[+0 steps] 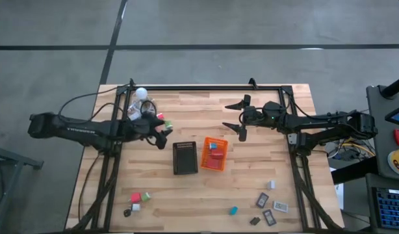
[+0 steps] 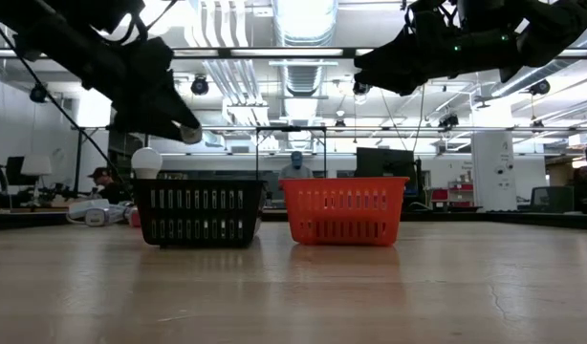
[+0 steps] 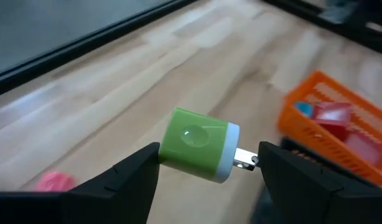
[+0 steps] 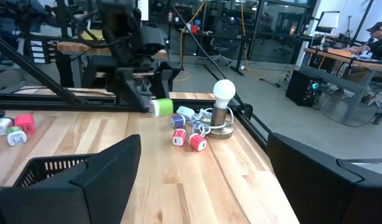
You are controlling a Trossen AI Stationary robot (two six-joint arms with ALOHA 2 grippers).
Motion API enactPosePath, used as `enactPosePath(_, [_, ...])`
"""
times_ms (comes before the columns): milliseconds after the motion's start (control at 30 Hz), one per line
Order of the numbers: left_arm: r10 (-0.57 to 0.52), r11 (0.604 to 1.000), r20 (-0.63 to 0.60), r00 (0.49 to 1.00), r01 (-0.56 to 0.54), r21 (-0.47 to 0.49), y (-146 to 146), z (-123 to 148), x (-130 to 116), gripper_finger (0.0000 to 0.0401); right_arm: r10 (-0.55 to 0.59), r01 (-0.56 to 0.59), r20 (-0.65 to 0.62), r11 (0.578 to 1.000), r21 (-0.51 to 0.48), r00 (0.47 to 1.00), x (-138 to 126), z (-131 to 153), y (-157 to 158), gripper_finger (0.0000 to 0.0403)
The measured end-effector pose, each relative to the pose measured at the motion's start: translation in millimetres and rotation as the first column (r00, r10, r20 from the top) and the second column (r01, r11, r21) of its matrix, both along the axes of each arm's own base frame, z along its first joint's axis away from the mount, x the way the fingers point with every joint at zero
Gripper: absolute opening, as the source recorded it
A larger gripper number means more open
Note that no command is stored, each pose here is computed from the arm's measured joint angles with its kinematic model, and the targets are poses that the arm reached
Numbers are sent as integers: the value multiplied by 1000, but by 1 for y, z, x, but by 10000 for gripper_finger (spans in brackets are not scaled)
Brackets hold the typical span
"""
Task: Pick & Place Office items
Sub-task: Put the top green charger adapter into the orange bin
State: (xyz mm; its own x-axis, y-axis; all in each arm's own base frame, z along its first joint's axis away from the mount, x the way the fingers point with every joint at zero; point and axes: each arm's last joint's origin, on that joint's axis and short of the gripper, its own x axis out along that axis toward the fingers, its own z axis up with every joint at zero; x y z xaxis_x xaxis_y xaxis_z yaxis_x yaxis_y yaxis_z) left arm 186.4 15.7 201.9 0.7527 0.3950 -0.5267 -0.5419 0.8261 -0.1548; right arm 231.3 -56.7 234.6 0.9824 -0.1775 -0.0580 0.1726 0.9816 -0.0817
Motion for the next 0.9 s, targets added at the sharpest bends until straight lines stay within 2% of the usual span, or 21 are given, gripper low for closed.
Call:
enactPosePath(200, [-174,984,16,985,174,25,-4,-6,19,268,0,0,0,1000,0,1000,0,0,0,346])
enactPosePath(400, [-342,936,44,939,336,104,-7,-18,44,268,0,0,1,1000,0,1000,0,0,0,348])
enactPosePath(600, [-418,898,112,901,392,200,-10,-33,70,268,-1,1,0,1000,0,1000,0,0,0,341])
enactPosePath(767, [-487,864,97,868,462,198,-11,-39,94,267,-1,1,-1,1000,0,1000,0,0,0,344])
enactPosePath(900, [-554,822,48,831,537,189,-13,-43,115,268,-1,1,-4,1000,1,1000,0,0,0,349])
